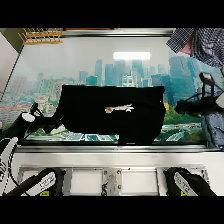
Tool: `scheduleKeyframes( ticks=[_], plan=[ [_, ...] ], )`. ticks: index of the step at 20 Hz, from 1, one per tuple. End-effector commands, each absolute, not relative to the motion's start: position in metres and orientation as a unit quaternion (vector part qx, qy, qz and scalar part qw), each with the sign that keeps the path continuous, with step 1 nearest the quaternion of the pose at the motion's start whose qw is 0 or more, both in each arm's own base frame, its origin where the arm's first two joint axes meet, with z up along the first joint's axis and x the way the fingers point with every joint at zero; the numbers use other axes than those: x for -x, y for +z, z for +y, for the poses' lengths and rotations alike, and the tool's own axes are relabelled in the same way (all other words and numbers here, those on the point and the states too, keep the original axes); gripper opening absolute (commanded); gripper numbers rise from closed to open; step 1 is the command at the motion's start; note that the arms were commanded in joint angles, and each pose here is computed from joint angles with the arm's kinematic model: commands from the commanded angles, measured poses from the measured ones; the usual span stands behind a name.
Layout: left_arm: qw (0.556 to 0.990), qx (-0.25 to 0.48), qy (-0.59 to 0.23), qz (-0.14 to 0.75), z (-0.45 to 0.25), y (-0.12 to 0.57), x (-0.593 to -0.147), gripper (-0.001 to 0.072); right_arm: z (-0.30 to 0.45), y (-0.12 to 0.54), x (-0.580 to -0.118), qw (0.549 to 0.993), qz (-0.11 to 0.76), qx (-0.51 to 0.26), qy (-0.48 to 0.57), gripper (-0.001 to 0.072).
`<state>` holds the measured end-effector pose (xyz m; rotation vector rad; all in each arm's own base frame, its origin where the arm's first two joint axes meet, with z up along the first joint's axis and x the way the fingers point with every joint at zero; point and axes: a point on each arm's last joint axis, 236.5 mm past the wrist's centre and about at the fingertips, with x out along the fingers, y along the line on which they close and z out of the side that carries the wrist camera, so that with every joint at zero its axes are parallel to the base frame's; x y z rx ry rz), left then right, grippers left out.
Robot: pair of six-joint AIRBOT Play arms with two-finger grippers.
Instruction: Fold the clothes and pants, and hang the long-sleeved shirts on hangers.
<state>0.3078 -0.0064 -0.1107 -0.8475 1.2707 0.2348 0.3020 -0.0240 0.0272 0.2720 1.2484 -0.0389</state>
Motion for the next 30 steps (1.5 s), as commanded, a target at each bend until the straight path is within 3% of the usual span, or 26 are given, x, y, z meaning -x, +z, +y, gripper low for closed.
scheduleKeyframes(
  ticks=[1, 7, 15, 16, 18, 21, 24, 30],
  plan=[
    [0.722, 0.365, 0.084, 0.582, -0.011, -0.108, -0.308, 0.0006, -0.014, -0.044, -0.233, 0.713, 0.662, -0.229, -0.029, 0.0449],
    [0.723, 0.363, 0.083, 0.582, -0.011, -0.108, -0.308, 0.0006, 0.047, -0.110, -0.216, 0.679, 0.646, -0.350, -0.003, 0.0446],
    [0.723, 0.363, 0.083, 0.582, -0.011, -0.108, -0.308, 0.0006, 0.087, -0.120, -0.229, 0.693, 0.643, -0.324, 0.037, 0.0439],
    [0.723, 0.363, 0.083, 0.582, -0.011, -0.108, -0.308, 0.0006, 0.089, -0.120, -0.230, 0.696, 0.642, -0.320, 0.039, 0.0411],
    [0.723, 0.363, 0.082, 0.582, -0.011, -0.108, -0.308, 0.0006, 0.089, -0.120, -0.231, 0.699, 0.640, -0.315, 0.041, 0.0037],
    [0.730, 0.353, 0.076, 0.580, -0.011, -0.104, -0.308, 0.0006, 0.085, -0.111, -0.239, 0.717, 0.632, -0.289, 0.057, 0.0010],
    [0.760, 0.297, 0.069, 0.574, 0.001, -0.081, -0.299, 0.0006, 0.077, -0.084, -0.245, 0.734, 0.632, -0.234, 0.081, 0.0010],
    [0.747, 0.159, 0.071, 0.641, 0.021, -0.036, -0.212, 0.0006, 0.056, -0.033, -0.184, 0.714, 0.682, -0.123, 0.102, 0.0010]
  ],
)
